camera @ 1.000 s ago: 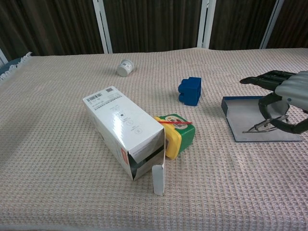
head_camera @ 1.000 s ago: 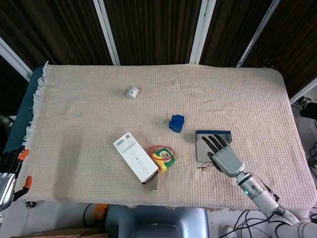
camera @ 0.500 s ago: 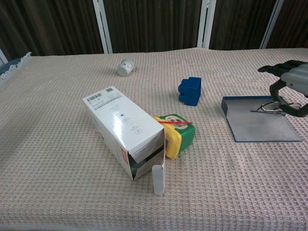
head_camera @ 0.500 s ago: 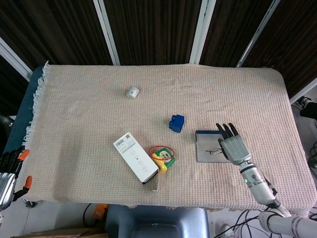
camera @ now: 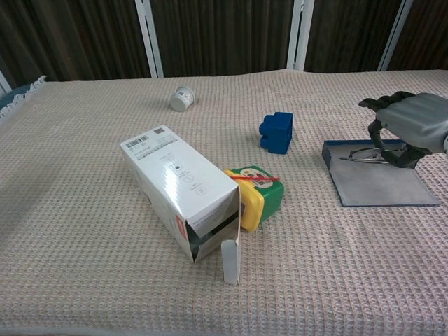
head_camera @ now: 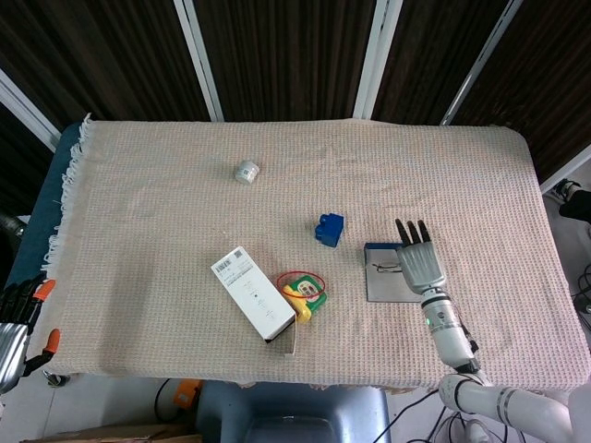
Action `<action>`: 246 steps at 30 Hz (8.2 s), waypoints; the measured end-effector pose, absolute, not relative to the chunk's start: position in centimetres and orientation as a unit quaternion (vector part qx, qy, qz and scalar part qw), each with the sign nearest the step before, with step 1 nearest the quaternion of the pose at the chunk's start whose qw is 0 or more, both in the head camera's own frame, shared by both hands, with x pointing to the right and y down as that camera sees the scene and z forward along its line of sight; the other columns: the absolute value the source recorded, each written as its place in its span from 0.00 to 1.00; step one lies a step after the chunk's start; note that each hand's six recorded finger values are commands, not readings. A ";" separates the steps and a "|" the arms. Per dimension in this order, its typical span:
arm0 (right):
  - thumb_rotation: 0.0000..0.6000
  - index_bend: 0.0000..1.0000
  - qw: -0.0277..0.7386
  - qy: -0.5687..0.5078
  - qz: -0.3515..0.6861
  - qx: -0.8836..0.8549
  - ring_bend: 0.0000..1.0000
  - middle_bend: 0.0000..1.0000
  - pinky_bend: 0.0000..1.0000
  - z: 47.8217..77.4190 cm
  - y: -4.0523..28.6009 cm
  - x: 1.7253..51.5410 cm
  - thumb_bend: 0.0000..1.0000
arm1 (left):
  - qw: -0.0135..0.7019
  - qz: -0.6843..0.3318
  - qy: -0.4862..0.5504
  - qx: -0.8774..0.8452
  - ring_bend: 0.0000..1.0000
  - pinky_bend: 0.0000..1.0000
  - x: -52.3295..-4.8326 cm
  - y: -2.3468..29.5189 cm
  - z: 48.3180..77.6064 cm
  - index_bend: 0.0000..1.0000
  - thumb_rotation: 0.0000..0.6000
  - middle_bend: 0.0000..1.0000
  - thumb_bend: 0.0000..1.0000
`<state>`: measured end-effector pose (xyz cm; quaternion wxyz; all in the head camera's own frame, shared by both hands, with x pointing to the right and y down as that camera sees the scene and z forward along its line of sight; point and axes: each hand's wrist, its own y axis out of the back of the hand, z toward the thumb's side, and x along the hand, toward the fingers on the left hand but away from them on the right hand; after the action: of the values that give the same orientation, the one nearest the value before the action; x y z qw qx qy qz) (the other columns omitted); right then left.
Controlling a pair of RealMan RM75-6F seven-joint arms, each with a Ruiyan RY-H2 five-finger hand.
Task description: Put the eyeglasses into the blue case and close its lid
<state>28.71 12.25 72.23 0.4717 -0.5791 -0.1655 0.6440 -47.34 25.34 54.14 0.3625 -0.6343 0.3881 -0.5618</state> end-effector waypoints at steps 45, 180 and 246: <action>1.00 0.47 0.483 -0.144 0.677 -0.536 0.00 0.09 0.00 74.9 11.1 27.3 0.40 | 0.362 -0.560 0.390 -0.635 0.00 0.04 -47.5 25.3 54.0 0.00 1.00 0.00 0.45; 1.00 0.66 0.449 -0.231 0.631 -0.589 0.00 0.10 0.00 74.3 12.9 30.3 0.48 | 0.362 -0.562 0.391 -0.633 0.00 0.05 -47.4 25.3 54.1 0.00 1.00 0.00 0.45; 1.00 0.69 0.385 -0.255 0.595 -0.657 0.00 0.13 0.00 70.6 14.8 30.0 0.59 | 0.361 -0.564 0.384 -0.636 0.00 0.05 -47.3 25.4 54.4 0.00 1.00 0.00 0.45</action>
<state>30.03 14.80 70.62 0.3853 -0.6572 -0.2553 0.5953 -47.32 25.36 54.41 0.3606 -0.6359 0.3837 -0.5642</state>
